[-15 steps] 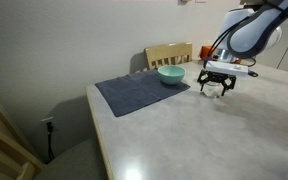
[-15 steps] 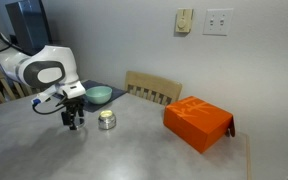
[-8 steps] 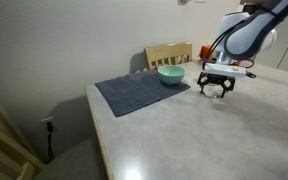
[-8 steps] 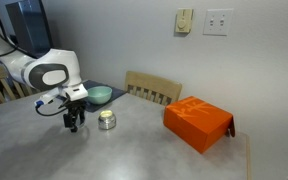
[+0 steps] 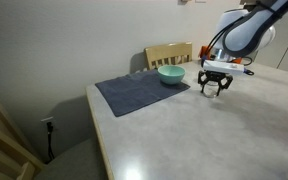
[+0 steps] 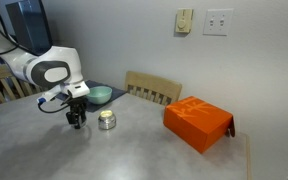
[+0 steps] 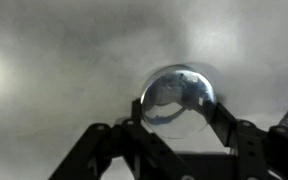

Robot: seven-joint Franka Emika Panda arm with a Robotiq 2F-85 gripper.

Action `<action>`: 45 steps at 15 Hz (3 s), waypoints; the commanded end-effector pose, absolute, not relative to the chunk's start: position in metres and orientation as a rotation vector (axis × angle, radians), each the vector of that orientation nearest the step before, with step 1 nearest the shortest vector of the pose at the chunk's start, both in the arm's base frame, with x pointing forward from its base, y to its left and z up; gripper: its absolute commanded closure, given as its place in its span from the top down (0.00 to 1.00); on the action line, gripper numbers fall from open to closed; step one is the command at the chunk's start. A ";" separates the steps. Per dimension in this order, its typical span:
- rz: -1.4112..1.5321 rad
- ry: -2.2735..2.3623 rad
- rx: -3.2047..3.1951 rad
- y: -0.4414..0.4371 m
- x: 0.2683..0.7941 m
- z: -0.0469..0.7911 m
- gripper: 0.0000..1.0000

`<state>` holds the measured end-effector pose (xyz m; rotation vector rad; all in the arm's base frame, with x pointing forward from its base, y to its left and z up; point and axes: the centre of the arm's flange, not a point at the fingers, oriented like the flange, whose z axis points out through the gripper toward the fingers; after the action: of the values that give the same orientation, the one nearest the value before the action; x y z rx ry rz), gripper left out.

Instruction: Put the lid on the silver object, remove it, then put it back again.

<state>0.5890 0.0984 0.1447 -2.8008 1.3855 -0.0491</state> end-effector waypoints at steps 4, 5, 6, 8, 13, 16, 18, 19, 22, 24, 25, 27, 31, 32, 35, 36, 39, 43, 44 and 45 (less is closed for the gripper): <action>-0.215 1.400 -2.736 0.089 0.595 0.186 0.44; -0.244 1.406 -2.721 0.088 0.598 0.194 0.44; -0.268 1.410 -2.711 0.088 0.600 0.202 0.44; -0.325 1.427 -2.687 0.086 0.604 0.219 0.44; -0.426 1.511 -2.609 0.072 0.618 0.261 0.44; -0.443 1.559 -2.555 0.055 0.629 0.277 0.44; -0.442 1.595 -2.522 0.040 0.639 0.284 0.44; -0.441 1.607 -2.507 0.032 0.645 0.285 0.44; -0.432 1.650 -2.465 0.009 0.658 0.288 0.44; -0.409 1.680 -2.438 -0.001 0.661 0.282 0.44; -0.399 1.688 -2.430 -0.002 0.660 0.277 0.44; -0.367 1.698 -2.429 0.001 0.653 0.263 0.44; -0.322 1.710 -2.442 0.008 0.642 0.234 0.44; -0.319 1.715 -2.443 0.011 0.638 0.230 0.44; -0.321 1.734 -2.448 0.010 0.629 0.220 0.44; -0.320 1.737 -2.449 0.008 0.627 0.217 0.44; -0.313 1.749 -2.453 0.005 0.622 0.212 0.44; -0.311 1.768 -2.455 -0.002 0.623 0.211 0.44; -0.314 1.771 -2.453 -0.004 0.624 0.211 0.44; -0.313 1.770 -2.455 -0.006 0.627 0.212 0.44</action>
<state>0.6277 -0.0001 0.2111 -2.4643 1.7610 -0.3010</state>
